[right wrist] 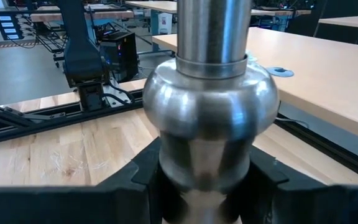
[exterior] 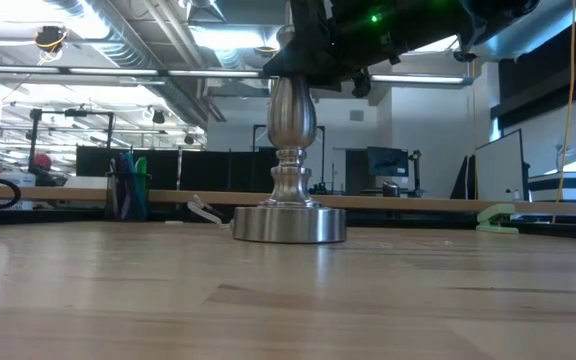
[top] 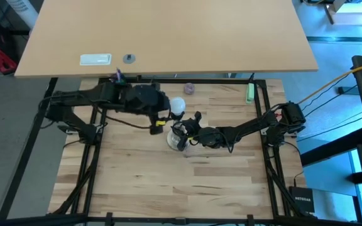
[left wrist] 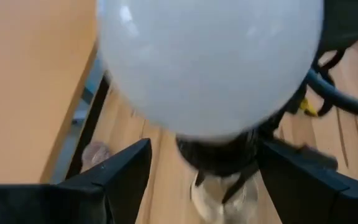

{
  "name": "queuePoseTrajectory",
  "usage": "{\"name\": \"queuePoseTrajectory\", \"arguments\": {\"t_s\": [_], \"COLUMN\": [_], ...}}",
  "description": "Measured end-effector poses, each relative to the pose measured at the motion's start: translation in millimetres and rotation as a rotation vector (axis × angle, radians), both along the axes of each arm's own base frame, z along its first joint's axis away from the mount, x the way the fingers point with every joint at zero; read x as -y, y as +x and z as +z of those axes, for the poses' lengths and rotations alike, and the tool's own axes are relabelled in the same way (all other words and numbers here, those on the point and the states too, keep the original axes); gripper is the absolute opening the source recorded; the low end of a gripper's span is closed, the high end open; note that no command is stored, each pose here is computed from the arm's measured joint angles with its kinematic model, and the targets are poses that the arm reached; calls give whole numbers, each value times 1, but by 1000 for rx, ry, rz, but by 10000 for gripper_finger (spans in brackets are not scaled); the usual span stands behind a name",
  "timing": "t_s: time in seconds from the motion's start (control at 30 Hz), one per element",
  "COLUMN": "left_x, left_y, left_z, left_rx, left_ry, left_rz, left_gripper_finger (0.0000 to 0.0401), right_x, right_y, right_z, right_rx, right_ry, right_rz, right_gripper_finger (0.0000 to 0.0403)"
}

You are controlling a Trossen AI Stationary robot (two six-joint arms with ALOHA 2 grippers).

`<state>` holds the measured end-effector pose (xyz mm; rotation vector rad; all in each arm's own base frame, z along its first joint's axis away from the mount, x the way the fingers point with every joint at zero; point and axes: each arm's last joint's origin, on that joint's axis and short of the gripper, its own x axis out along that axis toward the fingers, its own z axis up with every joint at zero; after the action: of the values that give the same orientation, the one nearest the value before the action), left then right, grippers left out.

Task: Screw lightbulb
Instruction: Remove the lightbulb from the silver lamp

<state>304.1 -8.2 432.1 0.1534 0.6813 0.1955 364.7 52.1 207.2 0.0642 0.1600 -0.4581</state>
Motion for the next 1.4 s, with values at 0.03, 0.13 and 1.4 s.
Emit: {"name": "queuePoseTrajectory", "arguments": {"t_s": [0.03, 0.13, 1.4], "left_x": [2, 5, 21], "left_y": [2, 3, 15], "left_z": [-3, -7, -43], "left_rx": [26, 117, 506], "left_ry": [-1, -7, -84], "left_rz": [-5, -17, 295], "left_gripper_finger": [280, 280, 171], "right_x": [0, 0, 2], "right_y": [0, 0, -1], "right_z": [0, 0, 0], "right_rx": [0, -1, 17], "right_ry": [0, -1, 9], "right_rz": [0, 0, -87], "right_gripper_finger": [138, 138, 138]}}
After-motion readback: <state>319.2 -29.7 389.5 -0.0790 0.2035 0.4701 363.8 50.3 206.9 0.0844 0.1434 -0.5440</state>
